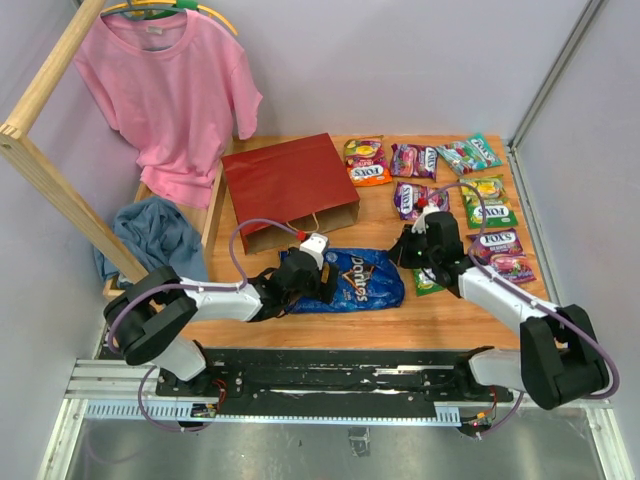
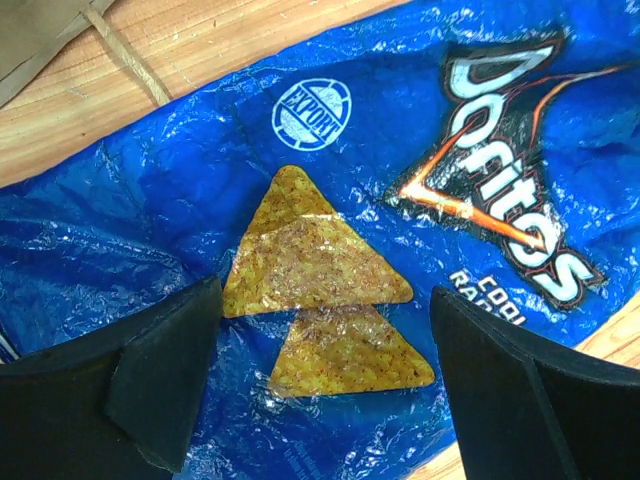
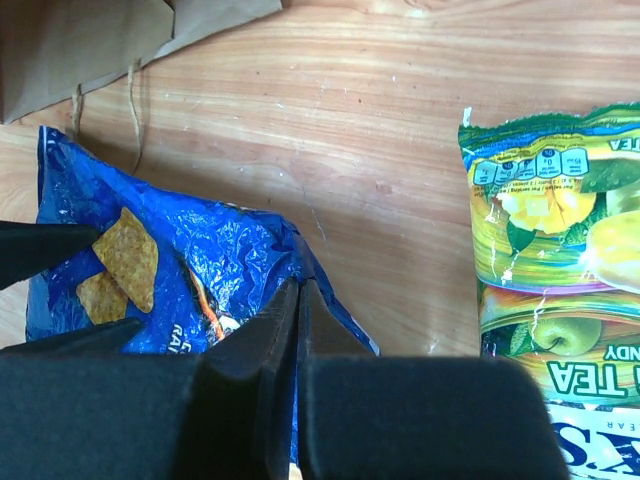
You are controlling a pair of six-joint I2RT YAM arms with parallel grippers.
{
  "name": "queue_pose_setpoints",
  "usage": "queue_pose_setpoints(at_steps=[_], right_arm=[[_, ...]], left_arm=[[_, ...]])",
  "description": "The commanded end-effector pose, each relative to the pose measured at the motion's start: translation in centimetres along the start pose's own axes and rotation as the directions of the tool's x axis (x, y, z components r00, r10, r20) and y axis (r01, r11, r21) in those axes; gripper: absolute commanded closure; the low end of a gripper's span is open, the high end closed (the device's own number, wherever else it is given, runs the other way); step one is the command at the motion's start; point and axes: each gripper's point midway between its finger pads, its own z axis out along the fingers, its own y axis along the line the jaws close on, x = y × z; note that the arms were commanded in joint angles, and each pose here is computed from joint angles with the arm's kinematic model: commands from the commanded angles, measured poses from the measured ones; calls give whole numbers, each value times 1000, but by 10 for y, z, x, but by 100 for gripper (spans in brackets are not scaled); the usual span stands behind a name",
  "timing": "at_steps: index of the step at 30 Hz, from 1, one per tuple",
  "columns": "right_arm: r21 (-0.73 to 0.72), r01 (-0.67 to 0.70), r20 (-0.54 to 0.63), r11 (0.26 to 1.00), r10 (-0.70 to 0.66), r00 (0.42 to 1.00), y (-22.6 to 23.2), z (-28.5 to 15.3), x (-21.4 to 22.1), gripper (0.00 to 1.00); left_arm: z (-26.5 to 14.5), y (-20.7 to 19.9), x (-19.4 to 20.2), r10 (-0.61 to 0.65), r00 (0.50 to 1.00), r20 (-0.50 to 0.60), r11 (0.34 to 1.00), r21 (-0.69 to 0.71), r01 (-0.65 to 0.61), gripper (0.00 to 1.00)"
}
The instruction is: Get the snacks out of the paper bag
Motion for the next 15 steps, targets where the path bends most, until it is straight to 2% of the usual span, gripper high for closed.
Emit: queue_pose_setpoints(at_steps=[1,11,15], right_arm=[[-18,-55,2,998,55,998,-3,6,-9,99],[24,-166,27,986,165,986,-28,13,-28,99],[46,-143,30,989,142,989,-32,24,-45,99]], left_arm=[[3,1,4,-51,998,22,999,-13,51,11],[8,23,39,-69,995,-76,990,-126,59,11],[8,28,51,-81,991,-104,987,-148,65,11]])
